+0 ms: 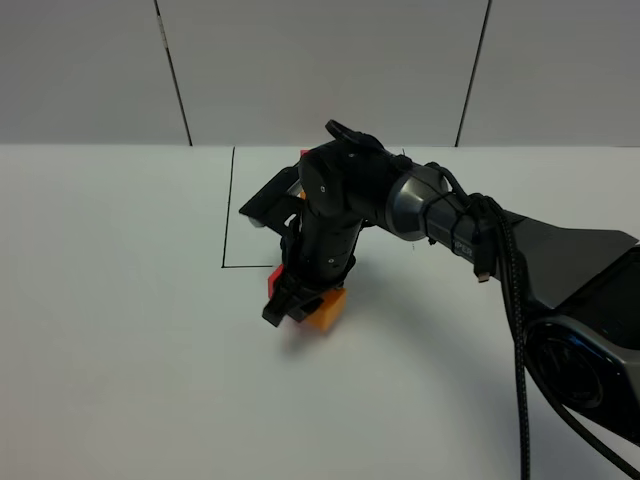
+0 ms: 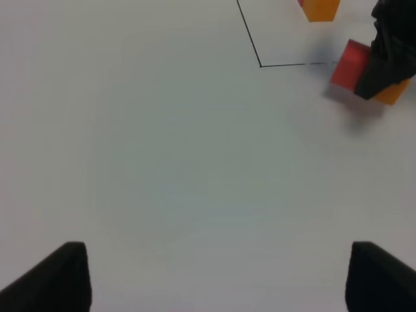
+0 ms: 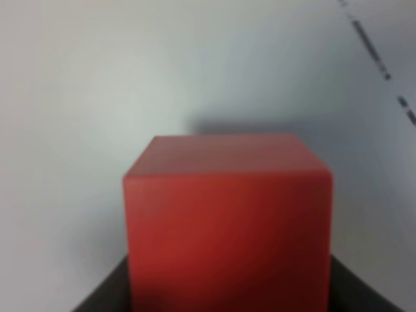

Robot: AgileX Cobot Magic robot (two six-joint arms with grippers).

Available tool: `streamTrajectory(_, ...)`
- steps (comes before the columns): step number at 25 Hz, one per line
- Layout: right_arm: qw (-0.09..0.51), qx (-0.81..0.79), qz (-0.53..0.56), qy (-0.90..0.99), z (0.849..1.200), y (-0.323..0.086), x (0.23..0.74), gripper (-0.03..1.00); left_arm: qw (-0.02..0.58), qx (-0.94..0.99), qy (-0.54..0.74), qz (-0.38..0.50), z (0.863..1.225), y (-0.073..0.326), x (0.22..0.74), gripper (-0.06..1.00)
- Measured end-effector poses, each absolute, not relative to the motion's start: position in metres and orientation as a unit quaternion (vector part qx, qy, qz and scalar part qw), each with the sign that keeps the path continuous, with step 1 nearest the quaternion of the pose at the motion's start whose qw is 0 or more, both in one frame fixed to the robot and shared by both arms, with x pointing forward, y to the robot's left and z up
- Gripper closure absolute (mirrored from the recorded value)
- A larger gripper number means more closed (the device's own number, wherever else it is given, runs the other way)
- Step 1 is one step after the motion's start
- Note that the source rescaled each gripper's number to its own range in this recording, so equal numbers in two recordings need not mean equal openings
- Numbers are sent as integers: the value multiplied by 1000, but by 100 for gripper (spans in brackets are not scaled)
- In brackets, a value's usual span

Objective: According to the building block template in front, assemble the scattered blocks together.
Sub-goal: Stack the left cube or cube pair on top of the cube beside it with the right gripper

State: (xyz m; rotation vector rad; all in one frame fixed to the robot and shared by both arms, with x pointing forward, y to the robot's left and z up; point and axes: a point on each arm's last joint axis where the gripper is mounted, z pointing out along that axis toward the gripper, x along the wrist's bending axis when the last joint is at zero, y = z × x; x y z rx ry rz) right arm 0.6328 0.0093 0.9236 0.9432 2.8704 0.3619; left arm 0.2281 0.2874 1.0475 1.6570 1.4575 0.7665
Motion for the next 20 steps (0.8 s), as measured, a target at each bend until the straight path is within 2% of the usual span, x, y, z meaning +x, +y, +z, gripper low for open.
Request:
streamTrajectory(4,29,430,123,894,942,7,628,97,392,653,574,302,1048,287,228,27)
streamTrajectory(14,4,585,112,803,943,6,625,97,392,653,574,302,1048,287,228,27)
streamTrajectory(20,24,640,112,760,942,5,628,97,392,653,574,302,1048,287,228,27)
